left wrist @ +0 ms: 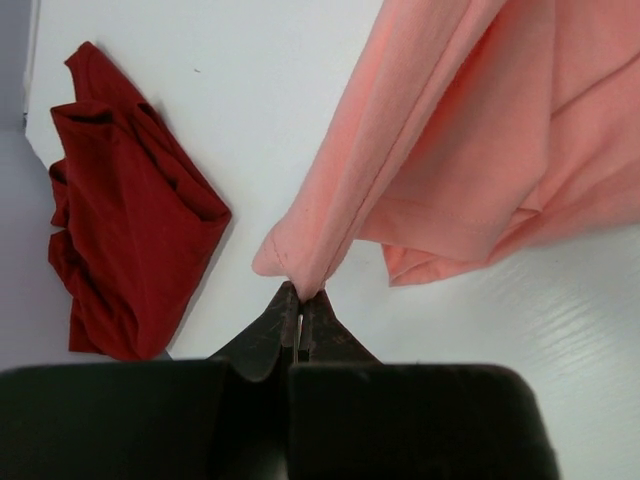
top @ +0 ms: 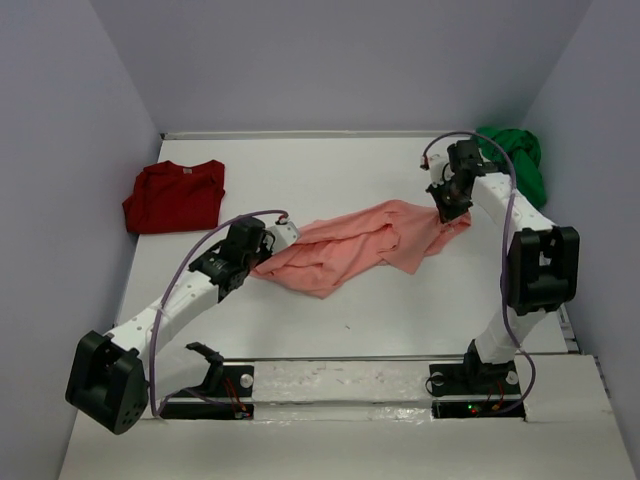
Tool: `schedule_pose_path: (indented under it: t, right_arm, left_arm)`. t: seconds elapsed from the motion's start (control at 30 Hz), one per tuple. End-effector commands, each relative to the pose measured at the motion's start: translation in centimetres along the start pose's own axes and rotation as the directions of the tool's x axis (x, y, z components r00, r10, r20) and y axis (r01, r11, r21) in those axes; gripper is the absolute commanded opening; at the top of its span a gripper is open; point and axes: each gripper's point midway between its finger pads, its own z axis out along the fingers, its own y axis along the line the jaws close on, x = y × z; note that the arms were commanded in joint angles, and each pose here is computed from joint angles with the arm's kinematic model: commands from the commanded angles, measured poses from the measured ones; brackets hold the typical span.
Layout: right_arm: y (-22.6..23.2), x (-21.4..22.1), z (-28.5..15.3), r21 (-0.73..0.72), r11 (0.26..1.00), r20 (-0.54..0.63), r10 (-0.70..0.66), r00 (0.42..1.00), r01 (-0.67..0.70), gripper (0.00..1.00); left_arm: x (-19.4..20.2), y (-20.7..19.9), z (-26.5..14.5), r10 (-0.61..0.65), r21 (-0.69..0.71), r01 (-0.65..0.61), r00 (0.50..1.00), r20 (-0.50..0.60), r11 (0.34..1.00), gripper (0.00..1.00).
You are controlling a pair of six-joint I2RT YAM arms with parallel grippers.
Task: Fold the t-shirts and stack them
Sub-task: Flatten the tshirt out
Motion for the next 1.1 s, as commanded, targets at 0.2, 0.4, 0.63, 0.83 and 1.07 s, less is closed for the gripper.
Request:
schedule_pose_path:
  t: [0.2,0.4,0.63,0.83,1.07]
  right_arm:
    - [-6.2,-11.1,-12.6,0.331,0.94,0.404,-0.062,0.913,-0.083,0.0]
    - [-8.1,-14.2,-17.6,0.411,0.903,0.486,-0.097,0.869,-0.129,0.0]
    - [-4.8,-12.5,-25.1,0.365,0.921,0.618,-0.131,0.775,-0.136,0.0]
    - [-1.6,-8.3,-32.6,0.365,0.918,0.726,-0.175,0.665,-0.157,0.0]
    - [1.2,-3.3,-42.0,0.391,0.889,0.834,-0.232,0.5,-0.239,0.0]
  left_arm:
    - [-7.3,13.6,-4.8,-0.055,-0.353,0.132,0.974,0.218,0.926,0.0]
    - [-11.2,22.6,-8.6,-0.087,-0.471,0.241,0.942,0.325,0.849,0.0]
    - [-13.4,22.6,-13.9,-0.125,-0.359,0.337,0.857,0.5,0.87,0.0]
    - [-12.1,21.8,-20.0,-0.116,-0.343,0.385,0.792,0.6,0.857,0.0]
    - [-12.6,23.0,-25.2,-0.111,-0.325,0.443,0.716,0.689,0.835,0.0]
